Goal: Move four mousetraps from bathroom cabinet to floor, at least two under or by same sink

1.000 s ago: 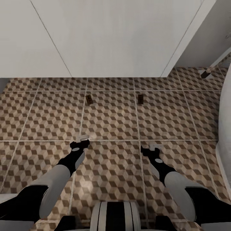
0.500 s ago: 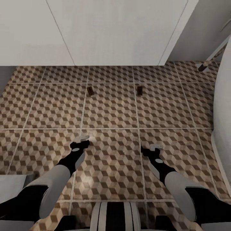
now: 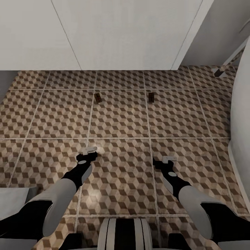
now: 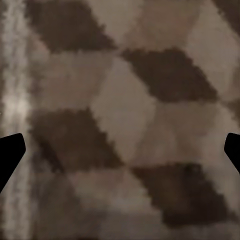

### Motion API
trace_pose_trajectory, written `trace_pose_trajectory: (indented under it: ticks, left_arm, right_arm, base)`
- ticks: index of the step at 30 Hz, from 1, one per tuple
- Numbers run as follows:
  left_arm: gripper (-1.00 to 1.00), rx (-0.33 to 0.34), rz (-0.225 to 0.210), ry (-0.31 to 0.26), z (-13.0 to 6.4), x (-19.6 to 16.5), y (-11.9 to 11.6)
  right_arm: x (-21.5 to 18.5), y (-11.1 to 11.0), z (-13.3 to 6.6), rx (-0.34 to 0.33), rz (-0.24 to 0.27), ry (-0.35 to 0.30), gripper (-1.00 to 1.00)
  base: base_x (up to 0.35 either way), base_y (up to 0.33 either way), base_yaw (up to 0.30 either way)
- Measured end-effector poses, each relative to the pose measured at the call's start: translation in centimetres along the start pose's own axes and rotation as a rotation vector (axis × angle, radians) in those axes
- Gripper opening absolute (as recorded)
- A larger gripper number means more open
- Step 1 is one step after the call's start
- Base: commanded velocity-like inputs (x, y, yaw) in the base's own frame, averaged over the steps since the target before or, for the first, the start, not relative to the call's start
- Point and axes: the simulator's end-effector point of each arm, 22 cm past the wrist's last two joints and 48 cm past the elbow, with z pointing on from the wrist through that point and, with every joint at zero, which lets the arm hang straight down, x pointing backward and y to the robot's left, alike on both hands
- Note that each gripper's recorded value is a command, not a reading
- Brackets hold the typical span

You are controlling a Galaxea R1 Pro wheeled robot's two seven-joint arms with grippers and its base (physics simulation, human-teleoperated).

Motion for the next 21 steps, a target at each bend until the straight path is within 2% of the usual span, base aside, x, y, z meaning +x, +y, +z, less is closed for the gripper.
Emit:
trace_pose_trajectory:
  ticks: [8, 21]
  left_arm:
    - [1.00, -0.001, 0.000, 0.000, 0.0, 0.0, 0.0]
    - [1.00, 0.002, -0.012, -0.053, -1.8, -3.7, 0.2]
  right_arm:
    - [0.0, 0.0, 0.0, 0.000, 0.000, 0.000, 1.00]
    - [-3.6, -0.1, -1.3, 0.000, 0.003, -0.053, 1.00]
  base:
    - [-0.002, 0.000, 0.000]
    - [0.000, 0.000, 0.000]
